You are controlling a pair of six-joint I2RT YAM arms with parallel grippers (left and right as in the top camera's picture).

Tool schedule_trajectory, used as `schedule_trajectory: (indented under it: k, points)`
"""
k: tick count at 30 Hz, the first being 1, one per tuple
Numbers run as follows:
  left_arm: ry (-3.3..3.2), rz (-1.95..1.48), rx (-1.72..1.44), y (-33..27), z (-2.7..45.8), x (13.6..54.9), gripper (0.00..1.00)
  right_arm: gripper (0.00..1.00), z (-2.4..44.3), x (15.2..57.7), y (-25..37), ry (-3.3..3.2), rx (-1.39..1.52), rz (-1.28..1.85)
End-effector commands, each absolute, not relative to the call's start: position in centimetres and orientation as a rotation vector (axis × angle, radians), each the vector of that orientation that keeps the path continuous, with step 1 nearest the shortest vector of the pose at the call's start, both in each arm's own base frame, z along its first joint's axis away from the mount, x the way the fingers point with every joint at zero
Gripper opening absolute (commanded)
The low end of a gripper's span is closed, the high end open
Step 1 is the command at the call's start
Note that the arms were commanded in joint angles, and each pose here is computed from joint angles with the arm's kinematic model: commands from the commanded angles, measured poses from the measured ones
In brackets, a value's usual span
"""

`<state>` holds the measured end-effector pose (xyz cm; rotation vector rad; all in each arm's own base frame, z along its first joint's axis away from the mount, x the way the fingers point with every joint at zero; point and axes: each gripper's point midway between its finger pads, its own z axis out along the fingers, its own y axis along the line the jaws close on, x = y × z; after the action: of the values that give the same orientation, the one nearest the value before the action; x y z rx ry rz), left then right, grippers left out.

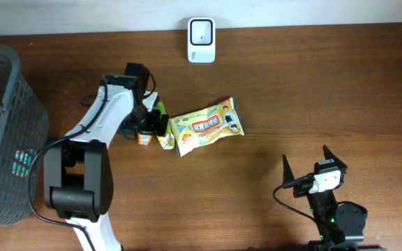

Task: Scan the item barcode
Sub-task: 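Grasp an orange juice box from the basket and place it on table, then grasp a small teal box from the basket and place it beside orange box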

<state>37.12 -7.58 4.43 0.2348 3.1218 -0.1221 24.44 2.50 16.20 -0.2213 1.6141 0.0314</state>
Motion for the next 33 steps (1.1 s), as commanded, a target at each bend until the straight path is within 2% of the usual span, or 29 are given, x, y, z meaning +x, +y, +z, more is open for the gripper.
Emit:
schedule_trajectory:
  k: [1,3,5,7,9,11,15,17,20,23,29,31,33]
  points:
    - [2.902,-0.097,0.114,-5.2,13.5,42.2,0.99,0.99,15.9,24.4,2.6,1.62,-0.218,0.042]
    - [2.746,-0.063,-0.002,-1.9,20.8,43.9,0.99,0.99,15.9,24.4,2.6,1.62,-0.218,0.042]
    - [2.552,0.009,-0.222,4.5,29.2,43.2,0.99,0.99,15.9,24.4,2.6,1.62,-0.218,0.042]
    - [2.434,0.076,-0.483,11.3,33.1,39.9,0.99,0.99,15.9,24.4,2.6,1.62,-0.218,0.042]
    - [2.397,0.127,-0.736,17.1,33.3,36.2,0.99,0.99,15.9,24.4,2.6,1.62,-0.218,0.042]
    - [2.369,0.178,-1.049,23.7,31.1,31.4,0.99,0.99,15.9,24.4,2.6,1.62,-0.218,0.042]
    - [2.405,0.192,-1.289,29.0,23.6,27.0,0.99,0.99,15.9,24.4,2.6,1.62,-0.218,0.042]
    - [2.464,0.076,-1.241,29.4,18.8,26.7,0.99,0.99,15.9,24.4,2.6,1.62,-0.218,0.042]
    - [2.541,-0.07,-1.113,28.8,14.2,27.4,0.99,0.99,15.9,24.4,2.6,1.62,-0.218,0.042]
    - [2.653,-0.147,-1.16,28.8,9.0,27.2,1.0,0.99,15.9,24.4,2.6,1.62,-0.218,0.042]
    - [2.812,-0.258,-1.085,28.4,1.9,27.4,0.99,0.99,15.9,24.4,2.6,1.62,-0.218,0.042]
    - [2.846,-0.284,-1.09,28.0,0.3,27.3,0.91,0.99,15.9,24.4,2.6,1.62,-0.218,0.042]
    - [2.858,-0.278,-1.098,28.0,-0.2,27.1,0.61,0.99,15.9,24.4,2.6,1.62,-0.218,0.042]
